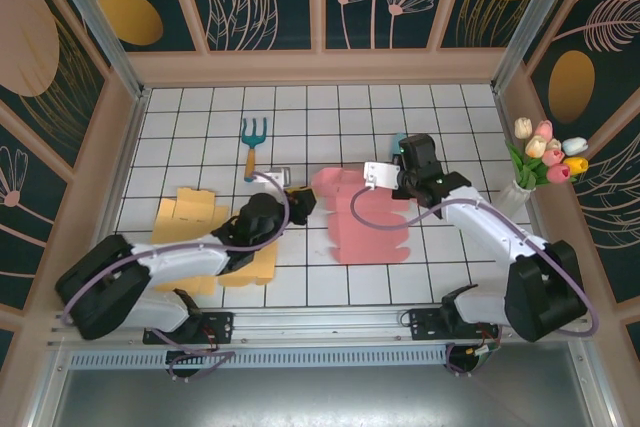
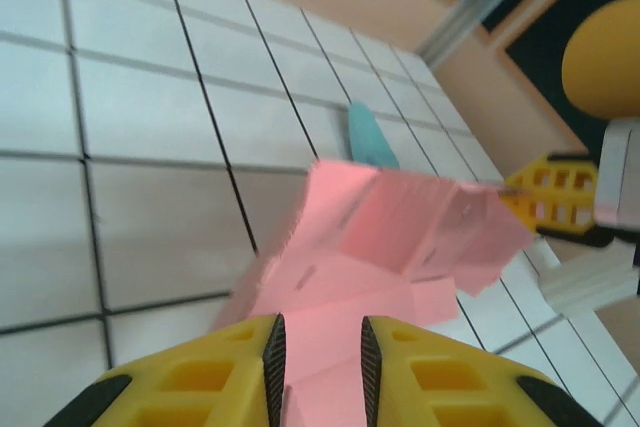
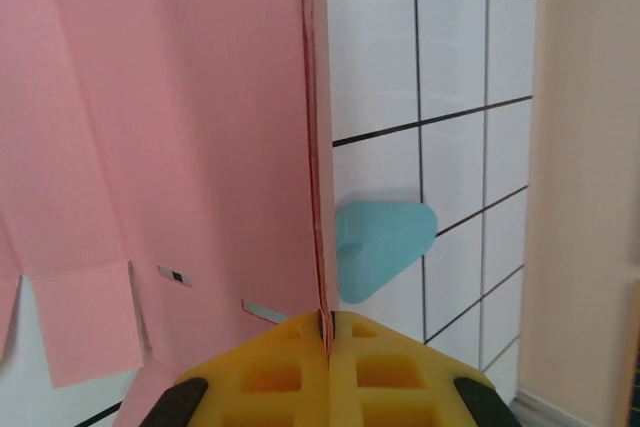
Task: Fold the paper box
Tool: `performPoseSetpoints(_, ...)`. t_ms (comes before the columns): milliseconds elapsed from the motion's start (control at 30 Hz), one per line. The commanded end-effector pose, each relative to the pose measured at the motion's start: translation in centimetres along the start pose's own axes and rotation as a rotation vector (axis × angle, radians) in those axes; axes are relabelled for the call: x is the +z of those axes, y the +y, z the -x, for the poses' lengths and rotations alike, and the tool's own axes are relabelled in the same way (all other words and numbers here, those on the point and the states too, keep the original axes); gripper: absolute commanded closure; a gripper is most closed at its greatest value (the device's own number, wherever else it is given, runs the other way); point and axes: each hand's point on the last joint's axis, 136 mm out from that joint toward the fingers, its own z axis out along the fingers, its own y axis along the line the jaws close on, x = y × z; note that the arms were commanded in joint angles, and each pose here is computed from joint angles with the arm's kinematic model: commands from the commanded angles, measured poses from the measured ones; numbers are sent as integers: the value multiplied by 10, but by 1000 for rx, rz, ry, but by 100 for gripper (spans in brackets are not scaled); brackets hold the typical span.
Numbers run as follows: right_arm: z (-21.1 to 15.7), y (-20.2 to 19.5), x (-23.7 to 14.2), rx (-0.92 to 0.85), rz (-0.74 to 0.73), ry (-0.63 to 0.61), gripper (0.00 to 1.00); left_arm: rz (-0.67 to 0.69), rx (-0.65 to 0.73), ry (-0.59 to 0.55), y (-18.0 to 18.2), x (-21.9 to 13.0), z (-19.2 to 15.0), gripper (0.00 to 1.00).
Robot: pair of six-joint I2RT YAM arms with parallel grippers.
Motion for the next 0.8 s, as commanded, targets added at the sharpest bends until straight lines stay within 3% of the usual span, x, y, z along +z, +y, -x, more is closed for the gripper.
performPoseSetpoints(0, 9, -13, -14, -104, -125, -55, 100, 133, 127, -100, 27, -18, 15, 71)
performPoseSetpoints(200, 14, -14, -21, -159, -187, -92, 100, 265, 208, -130, 66, -29, 3, 71)
performPoseSetpoints(500, 17, 9, -9, -267, -199, -102, 100, 141, 281, -95, 46, -12, -10, 65)
performPoseSetpoints(767, 12, 15, -4, -285, -192, -76, 100, 27, 342, 3, 36, 5, -42, 62)
